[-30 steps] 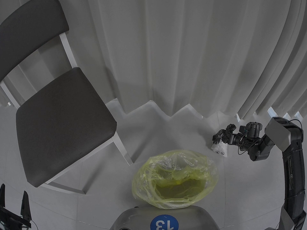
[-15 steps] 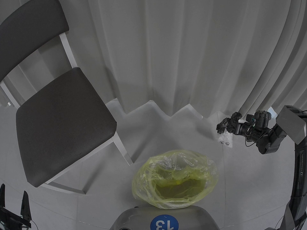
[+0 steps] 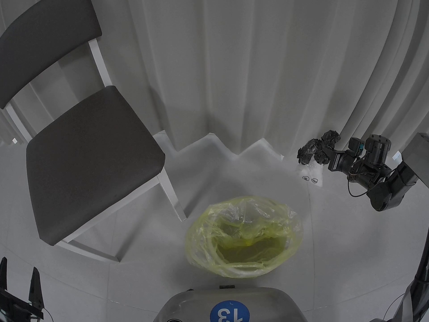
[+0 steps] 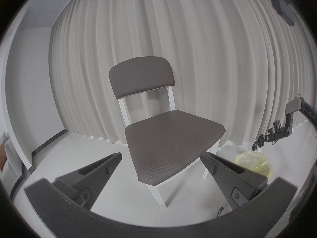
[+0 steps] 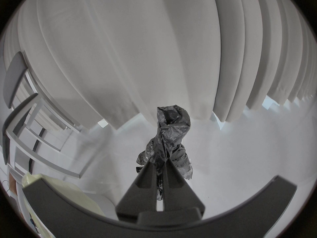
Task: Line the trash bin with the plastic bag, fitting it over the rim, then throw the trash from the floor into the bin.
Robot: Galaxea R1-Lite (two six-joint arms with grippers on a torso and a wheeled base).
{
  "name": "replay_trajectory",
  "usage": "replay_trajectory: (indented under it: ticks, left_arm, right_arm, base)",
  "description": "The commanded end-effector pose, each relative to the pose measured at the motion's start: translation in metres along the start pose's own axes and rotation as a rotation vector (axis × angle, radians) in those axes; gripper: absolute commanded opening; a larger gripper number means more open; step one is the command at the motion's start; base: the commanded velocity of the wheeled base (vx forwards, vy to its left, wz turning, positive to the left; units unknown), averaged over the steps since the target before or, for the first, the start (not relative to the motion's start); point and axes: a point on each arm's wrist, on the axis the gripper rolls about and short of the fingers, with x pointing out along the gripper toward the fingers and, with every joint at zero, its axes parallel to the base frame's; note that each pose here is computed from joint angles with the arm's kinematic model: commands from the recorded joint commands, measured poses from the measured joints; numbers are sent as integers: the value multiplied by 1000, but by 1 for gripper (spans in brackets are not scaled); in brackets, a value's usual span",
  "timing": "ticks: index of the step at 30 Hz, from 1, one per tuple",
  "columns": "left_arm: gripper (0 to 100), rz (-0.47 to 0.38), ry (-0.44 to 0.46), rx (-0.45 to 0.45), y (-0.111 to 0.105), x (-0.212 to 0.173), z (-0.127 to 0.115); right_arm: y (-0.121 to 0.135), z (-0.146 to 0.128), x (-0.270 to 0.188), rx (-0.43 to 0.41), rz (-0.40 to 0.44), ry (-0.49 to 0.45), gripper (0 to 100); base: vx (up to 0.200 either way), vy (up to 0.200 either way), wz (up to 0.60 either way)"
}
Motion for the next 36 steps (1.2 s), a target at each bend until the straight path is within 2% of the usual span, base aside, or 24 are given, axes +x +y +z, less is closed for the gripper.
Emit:
replay_trajectory:
  ticks: [1,8,13,22,23,26,27,28,32,34,36]
  left_arm:
    - [100,0,0,5,0,0,-5]
    - [100,0,0,17,0,0,-5]
    - [100,-3,3,17,0,0,-5]
    - [100,-83,0,18,-2,-1,-5]
    - [100,-126,4,15,-3,-1,-5]
    - [100,-171,24,9,-4,-2,-5]
    - [100,-171,24,9,-4,-2,-5]
    - [100,-177,25,9,-4,-2,-5]
    - [100,-177,23,8,-4,-2,-5]
    - [100,-174,27,-7,-4,-2,-5]
    - [100,-170,27,-26,-4,-2,-5]
  right_arm:
    - [20,25,-16,-17,34,-60,0]
    - [42,51,-13,-43,89,-122,0]
    - [65,59,-14,-47,135,-94,0]
    - [98,73,-22,-62,213,-118,0]
    - [110,76,-28,-61,237,-105,0]
    - [130,82,-40,-60,284,-105,0]
    - [130,82,-40,-60,284,-105,0]
    - [146,84,-52,-64,325,-102,0]
    - [171,83,-70,-67,395,-76,0]
    - [187,77,-80,-68,439,-41,0]
    - [200,66,-85,-69,439,-11,0]
  base:
    - [-200,0,0]
    - [-57,0,0]
    - [0,0,0]
    - [0,0,0]
    - [0,0,0]
    - [0,0,0]
    - [0,0,0]
    - [0,0,0]
    - [0,0,0]
    - [0,0,0]
    - [0,0,0]
